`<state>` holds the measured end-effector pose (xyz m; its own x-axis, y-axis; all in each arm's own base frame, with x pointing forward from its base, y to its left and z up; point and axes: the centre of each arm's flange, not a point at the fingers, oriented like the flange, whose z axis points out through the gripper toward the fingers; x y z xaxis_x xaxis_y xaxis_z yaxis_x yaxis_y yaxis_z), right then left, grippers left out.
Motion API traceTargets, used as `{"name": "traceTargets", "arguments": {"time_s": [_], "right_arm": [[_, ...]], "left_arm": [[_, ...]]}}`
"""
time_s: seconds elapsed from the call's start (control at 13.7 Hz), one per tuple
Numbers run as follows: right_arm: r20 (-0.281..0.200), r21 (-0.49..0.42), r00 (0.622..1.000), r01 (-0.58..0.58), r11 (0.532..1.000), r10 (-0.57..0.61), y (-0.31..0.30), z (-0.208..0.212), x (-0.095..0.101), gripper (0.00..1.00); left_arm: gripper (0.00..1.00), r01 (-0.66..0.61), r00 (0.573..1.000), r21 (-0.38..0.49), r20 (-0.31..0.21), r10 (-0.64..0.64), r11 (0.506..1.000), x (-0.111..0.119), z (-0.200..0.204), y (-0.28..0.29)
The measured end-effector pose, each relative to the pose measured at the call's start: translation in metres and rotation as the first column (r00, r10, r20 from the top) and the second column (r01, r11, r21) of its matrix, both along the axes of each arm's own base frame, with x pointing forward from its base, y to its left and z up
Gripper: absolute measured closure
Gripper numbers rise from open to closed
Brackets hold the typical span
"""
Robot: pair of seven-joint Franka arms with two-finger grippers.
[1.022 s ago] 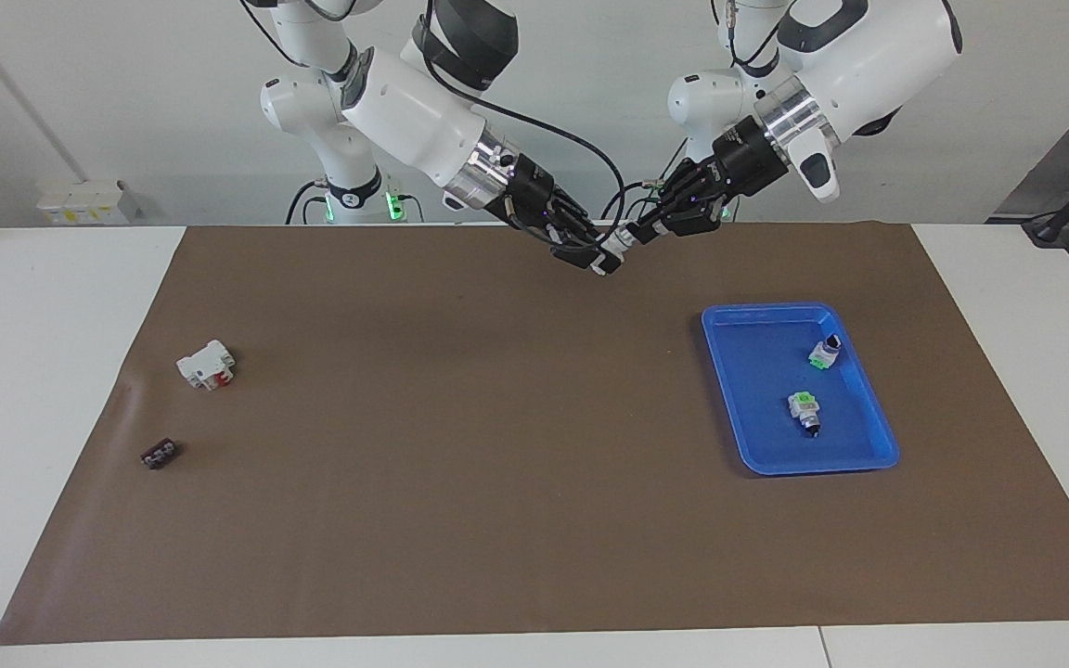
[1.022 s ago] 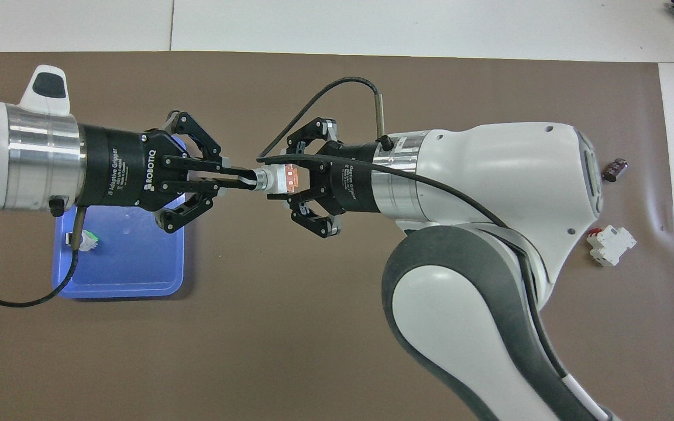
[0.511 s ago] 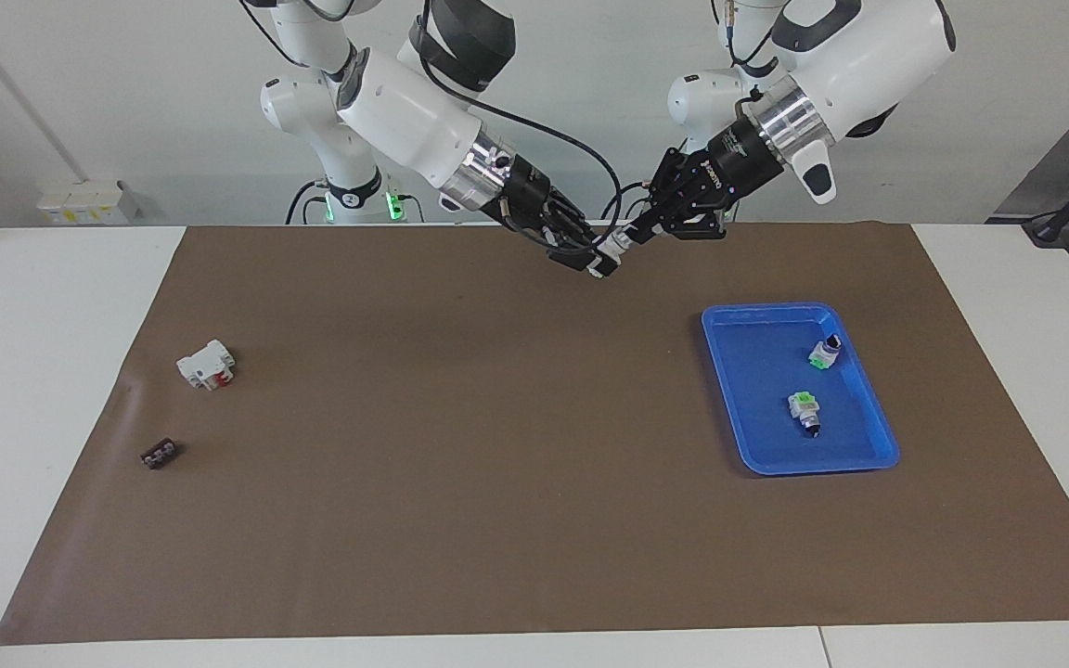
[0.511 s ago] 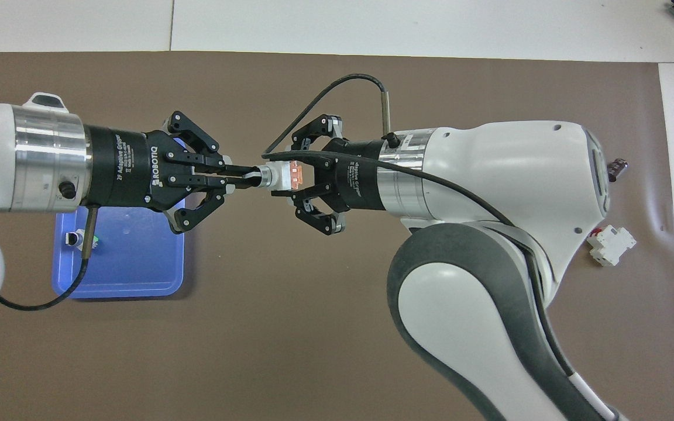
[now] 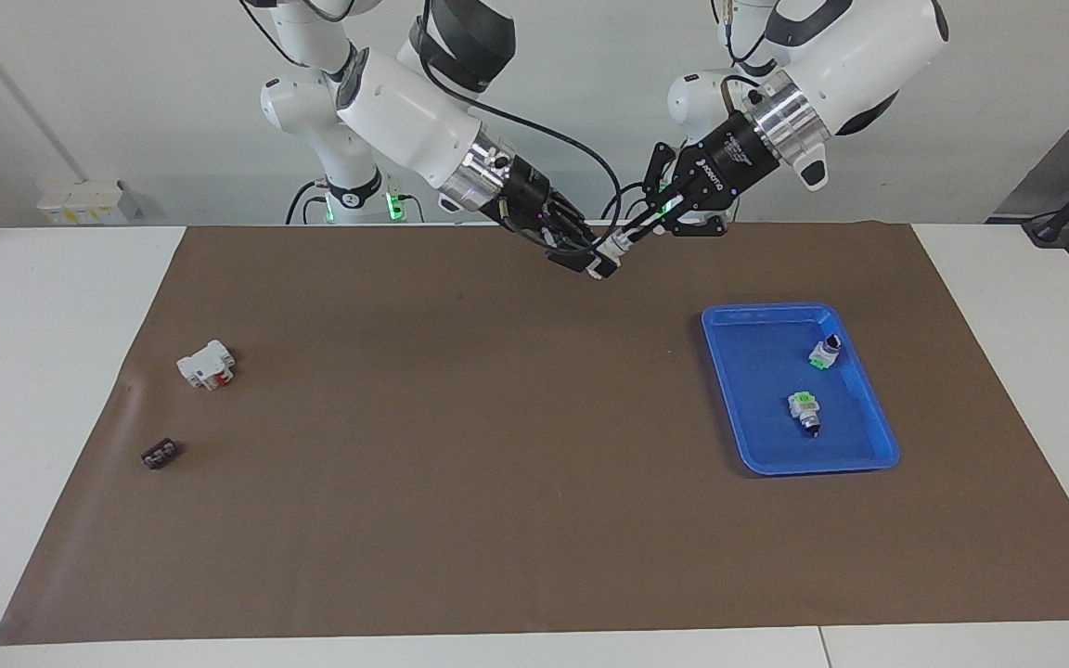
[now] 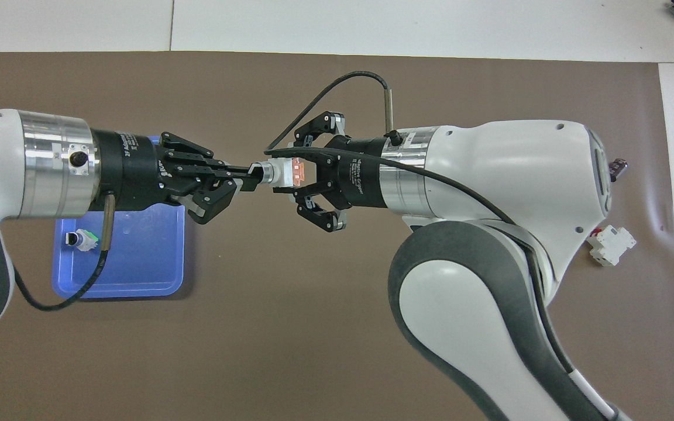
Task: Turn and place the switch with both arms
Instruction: 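Close the left gripper on the switch end facing it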
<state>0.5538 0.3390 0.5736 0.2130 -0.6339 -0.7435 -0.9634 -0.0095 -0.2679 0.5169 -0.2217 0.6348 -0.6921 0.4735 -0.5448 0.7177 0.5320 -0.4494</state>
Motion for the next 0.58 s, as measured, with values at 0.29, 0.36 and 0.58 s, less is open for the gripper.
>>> {"name": "traceTargets", "arguments": {"time_s": [0.29,0.36,0.58], "right_arm": [[-0.001,-0.001,1.000,0.003,1.000,-0.003,0.0010,-0.0028,0.0012,0.59],[0.000,-0.001,1.000,0.005,1.000,-0.005,0.0014,-0.0036,0.0016,0.59],[0.000,-0.001,1.000,0.007,1.000,-0.007,0.0017,-0.0050,0.0023,0.59]], "left_arm": [[0.90,-0.164,0.975,0.002,-0.153,0.162,0.987,-0.0007,-0.0012,-0.0015],[0.90,-0.173,0.972,0.002,-0.160,0.172,0.985,-0.0004,-0.0020,-0.0012],[0.90,-0.178,0.972,0.002,-0.158,0.176,0.984,0.0000,-0.0035,-0.0011]]}}
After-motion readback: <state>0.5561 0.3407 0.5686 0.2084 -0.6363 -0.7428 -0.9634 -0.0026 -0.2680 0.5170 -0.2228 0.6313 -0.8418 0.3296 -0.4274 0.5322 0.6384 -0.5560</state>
